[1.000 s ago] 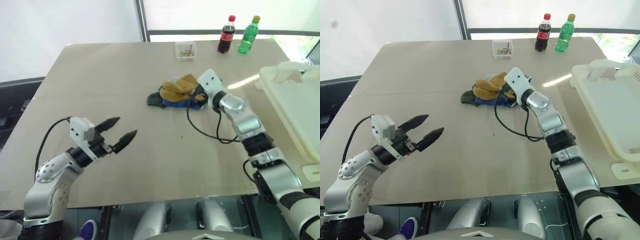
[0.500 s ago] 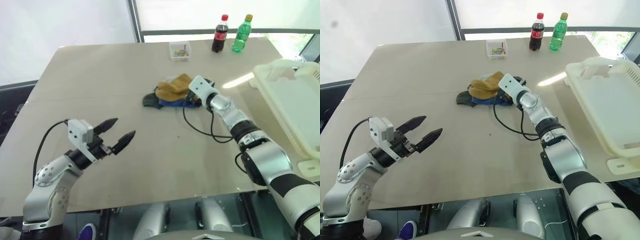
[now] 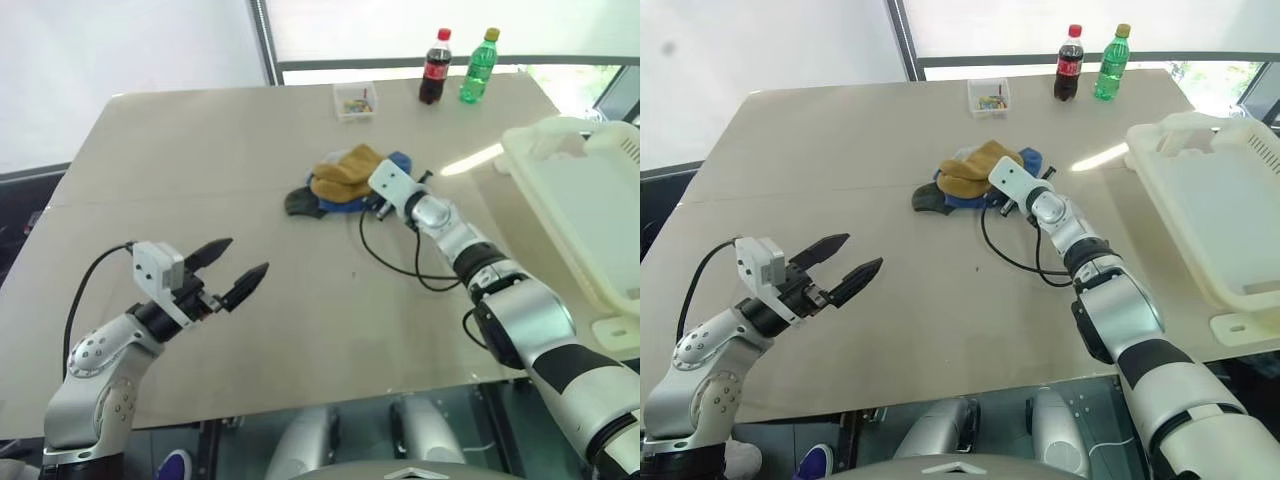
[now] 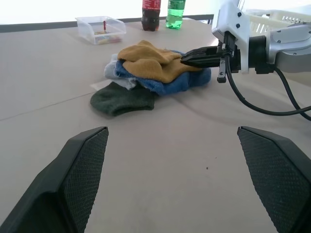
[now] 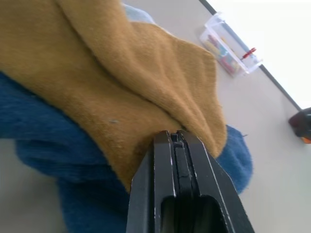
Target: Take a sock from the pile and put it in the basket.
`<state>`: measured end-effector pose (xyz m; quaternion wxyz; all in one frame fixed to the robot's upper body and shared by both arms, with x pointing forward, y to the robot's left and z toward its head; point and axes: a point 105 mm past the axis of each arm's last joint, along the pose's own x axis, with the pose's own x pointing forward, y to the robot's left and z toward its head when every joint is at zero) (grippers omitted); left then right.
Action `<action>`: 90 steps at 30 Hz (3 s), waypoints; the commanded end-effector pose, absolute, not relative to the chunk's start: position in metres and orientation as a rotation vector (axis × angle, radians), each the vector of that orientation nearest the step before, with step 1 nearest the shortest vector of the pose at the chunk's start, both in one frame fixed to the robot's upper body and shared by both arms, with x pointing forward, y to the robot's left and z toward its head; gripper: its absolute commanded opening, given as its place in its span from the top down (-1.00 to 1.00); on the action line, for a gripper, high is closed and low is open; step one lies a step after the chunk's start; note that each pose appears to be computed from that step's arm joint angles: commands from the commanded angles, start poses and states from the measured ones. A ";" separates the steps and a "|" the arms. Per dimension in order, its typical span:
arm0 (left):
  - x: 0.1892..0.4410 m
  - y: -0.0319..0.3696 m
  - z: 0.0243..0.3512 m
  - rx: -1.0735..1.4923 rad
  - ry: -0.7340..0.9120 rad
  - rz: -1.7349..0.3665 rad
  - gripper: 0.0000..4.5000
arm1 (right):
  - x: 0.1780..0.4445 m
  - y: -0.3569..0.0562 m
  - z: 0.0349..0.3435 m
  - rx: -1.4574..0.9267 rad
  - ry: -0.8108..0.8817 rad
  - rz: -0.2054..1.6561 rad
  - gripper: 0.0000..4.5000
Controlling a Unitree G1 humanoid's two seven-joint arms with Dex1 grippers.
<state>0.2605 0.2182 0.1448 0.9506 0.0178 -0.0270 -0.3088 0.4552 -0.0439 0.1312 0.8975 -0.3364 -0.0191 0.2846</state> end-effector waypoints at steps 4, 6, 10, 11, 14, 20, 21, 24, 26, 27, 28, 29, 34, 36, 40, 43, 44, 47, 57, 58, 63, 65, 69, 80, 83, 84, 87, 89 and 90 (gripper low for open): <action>0.260 0.214 0.156 0.060 -0.106 -0.640 -1.00 | 0.446 -0.033 0.133 -0.610 -0.059 0.691 0.96; 0.261 0.214 0.156 0.060 -0.107 -0.645 -1.00 | 0.445 -0.031 0.134 -0.590 -0.068 0.698 0.96; 0.263 0.215 0.157 0.061 -0.106 -0.647 -1.00 | 0.446 -0.031 0.149 -0.546 -0.124 0.668 0.96; 0.263 0.216 0.157 0.062 -0.106 -0.648 -1.00 | 0.446 -0.029 0.155 -0.515 -0.147 0.670 0.96; 0.263 0.216 0.156 0.063 -0.104 -0.649 -1.00 | 0.446 -0.025 0.172 -0.476 -0.207 0.667 0.96; 0.263 0.216 0.156 0.062 -0.101 -0.652 -1.00 | 0.441 -0.016 0.180 -0.531 -0.239 0.717 0.61; 0.263 0.216 0.156 0.062 -0.101 -0.652 -1.00 | 0.441 -0.014 0.180 -0.537 -0.242 0.713 0.40; 0.263 0.217 0.156 0.065 -0.100 -0.649 -1.00 | 0.438 -0.005 0.177 -0.582 -0.255 0.722 -0.10; 0.263 0.217 0.156 0.065 -0.099 -0.648 -1.00 | 0.437 0.000 0.175 -0.587 -0.254 0.726 -0.47; 0.263 0.217 0.156 0.065 -0.099 -0.647 -1.00 | 0.437 0.001 0.174 -0.601 -0.257 0.722 -0.47; 0.263 0.217 0.155 0.065 -0.098 -0.647 -1.00 | 0.439 0.003 0.174 -0.603 -0.255 0.705 -0.47; 0.263 0.217 0.155 0.064 -0.098 -0.647 -1.00 | 0.440 0.004 0.174 -0.594 -0.249 0.683 -0.47; 0.263 0.216 0.157 0.066 -0.103 -0.646 -1.00 | 0.452 -0.004 0.171 -0.586 -0.219 0.537 -0.47; 0.263 0.217 0.159 0.070 -0.106 -0.640 -1.00 | 0.454 -0.005 0.169 -0.602 -0.217 0.506 -0.47; 0.261 0.220 0.160 0.075 -0.106 -0.629 -1.00 | 0.450 0.004 0.163 -0.645 -0.214 0.553 -0.47; 0.260 0.220 0.160 0.074 -0.107 -0.625 -1.00 | 0.445 0.010 0.159 -0.664 -0.223 0.591 -0.47; 0.259 0.220 0.160 0.072 -0.107 -0.621 -1.00 | 0.443 0.013 0.158 -0.660 -0.234 0.609 -0.47; 0.258 0.220 0.160 0.070 -0.106 -0.616 -1.00 | 0.442 0.015 0.158 -0.682 -0.252 0.614 -0.47; 0.257 0.220 0.161 0.072 -0.108 -0.611 -1.00 | 0.448 0.011 0.162 -0.742 -0.258 0.509 0.40; 0.257 0.220 0.162 0.074 -0.108 -0.608 -1.00 | 0.448 0.011 0.161 -0.746 -0.257 0.510 0.62; 0.255 0.221 0.163 0.075 -0.108 -0.601 -1.00 | 0.446 0.013 0.154 -0.757 -0.250 0.525 0.96; 0.255 0.221 0.164 0.074 -0.107 -0.599 -1.00 | 0.445 0.013 0.153 -0.756 -0.251 0.526 0.96; 0.253 0.221 0.163 0.069 -0.108 -0.594 -1.00 | 0.447 0.008 0.161 -0.719 -0.275 0.517 0.96; 0.265 0.210 0.160 0.039 -0.108 -0.614 -1.00 | 0.403 0.012 0.167 -0.558 -0.399 0.834 0.96; 0.268 0.209 0.159 0.038 -0.104 -0.626 -1.00 | 0.388 0.008 0.152 -0.559 -0.373 0.891 0.96; 0.269 0.208 0.159 0.037 -0.104 -0.632 -1.00 | 0.383 0.005 0.148 -0.564 -0.364 0.909 0.96; 0.273 0.206 0.161 0.038 -0.104 -0.645 -1.00 | 0.367 0.000 0.141 -0.566 -0.339 0.975 0.96; 0.275 0.205 0.161 0.039 -0.103 -0.654 -1.00 | 0.356 -0.002 0.140 -0.547 -0.315 1.022 0.96; 0.276 0.204 0.161 0.038 -0.102 -0.659 -1.00 | 0.348 -0.003 0.140 -0.529 -0.302 1.061 0.96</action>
